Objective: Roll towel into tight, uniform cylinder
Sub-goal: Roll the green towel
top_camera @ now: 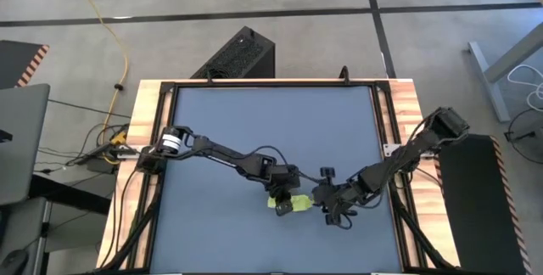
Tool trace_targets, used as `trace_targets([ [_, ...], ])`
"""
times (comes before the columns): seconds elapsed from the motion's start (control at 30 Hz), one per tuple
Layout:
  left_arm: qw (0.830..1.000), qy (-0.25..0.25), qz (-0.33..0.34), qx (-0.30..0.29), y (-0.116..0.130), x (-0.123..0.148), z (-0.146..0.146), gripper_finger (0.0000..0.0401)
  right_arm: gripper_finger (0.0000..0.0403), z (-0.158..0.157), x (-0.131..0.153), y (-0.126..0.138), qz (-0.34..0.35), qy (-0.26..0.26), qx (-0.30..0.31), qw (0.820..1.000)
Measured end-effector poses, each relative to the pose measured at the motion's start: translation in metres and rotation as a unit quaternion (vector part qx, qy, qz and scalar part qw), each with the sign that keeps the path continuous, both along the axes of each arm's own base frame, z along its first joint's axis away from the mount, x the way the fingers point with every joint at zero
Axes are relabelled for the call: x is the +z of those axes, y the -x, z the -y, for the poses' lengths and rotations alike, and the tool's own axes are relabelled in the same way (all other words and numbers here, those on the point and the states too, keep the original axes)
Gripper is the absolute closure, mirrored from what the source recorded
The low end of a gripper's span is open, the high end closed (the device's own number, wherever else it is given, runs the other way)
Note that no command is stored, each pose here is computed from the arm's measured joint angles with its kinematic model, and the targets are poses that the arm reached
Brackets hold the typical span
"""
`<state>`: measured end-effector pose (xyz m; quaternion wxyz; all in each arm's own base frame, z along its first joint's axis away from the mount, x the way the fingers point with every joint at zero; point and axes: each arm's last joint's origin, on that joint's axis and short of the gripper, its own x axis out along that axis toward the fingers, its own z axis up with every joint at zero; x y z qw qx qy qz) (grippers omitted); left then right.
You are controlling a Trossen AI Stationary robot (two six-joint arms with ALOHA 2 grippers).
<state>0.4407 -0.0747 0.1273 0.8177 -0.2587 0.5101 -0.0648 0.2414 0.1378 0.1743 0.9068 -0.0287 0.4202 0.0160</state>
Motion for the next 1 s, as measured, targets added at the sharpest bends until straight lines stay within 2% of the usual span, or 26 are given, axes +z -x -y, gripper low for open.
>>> trace_targets([
  [0.1, 1.000, 0.009, -0.019, 0.018, 0.003, 0.005, -0.006, 0.0389, 0.0189, 0.005, 0.013, 0.012, -0.008, -0.012, -0.018, 1.000],
  [0.17, 0.999, -0.004, -0.030, 0.035, 0.008, 0.014, -0.009, 0.0389, 0.0189, 0.008, 0.020, 0.021, -0.006, -0.020, -0.030, 0.999],
  [0.3, 0.992, -0.077, -0.045, 0.094, 0.025, 0.044, -0.006, 0.0391, 0.0189, 0.008, 0.034, 0.040, 0.006, -0.017, -0.063, 0.998],
  [0.43, 0.973, -0.155, -0.056, 0.160, 0.053, 0.081, 0.012, 0.0392, 0.0189, 0.003, 0.048, 0.057, 0.051, -0.021, -0.082, 0.995],
  [0.53, 0.949, -0.176, -0.072, 0.251, 0.081, 0.093, 0.020, 0.0393, 0.0189, -0.002, 0.057, 0.066, 0.090, -0.027, -0.094, 0.991],
  [0.67, 0.895, -0.182, -0.074, 0.400, 0.129, 0.101, 0.036, 0.0391, 0.0189, -0.006, 0.062, 0.074, 0.124, -0.029, -0.112, 0.985],
  [0.77, 0.854, -0.167, -0.075, 0.487, 0.171, 0.097, 0.050, 0.0391, 0.0189, -0.008, 0.063, 0.076, 0.138, -0.025, -0.118, 0.983],
  [0.87, 0.818, -0.130, -0.062, 0.557, 0.209, 0.083, 0.062, 0.0391, 0.0189, -0.009, 0.061, 0.075, 0.140, -0.021, -0.121, 0.983],
  [0.9, 0.812, -0.120, -0.061, 0.569, 0.219, 0.078, 0.066, 0.0391, 0.0189, -0.008, 0.061, 0.074, 0.138, -0.019, -0.123, 0.983],
  [1.0, 0.820, -0.114, -0.111, 0.550, 0.236, 0.058, 0.074, 0.0390, 0.0189, -0.007, 0.059, 0.069, 0.141, -0.015, -0.130, 0.981],
])
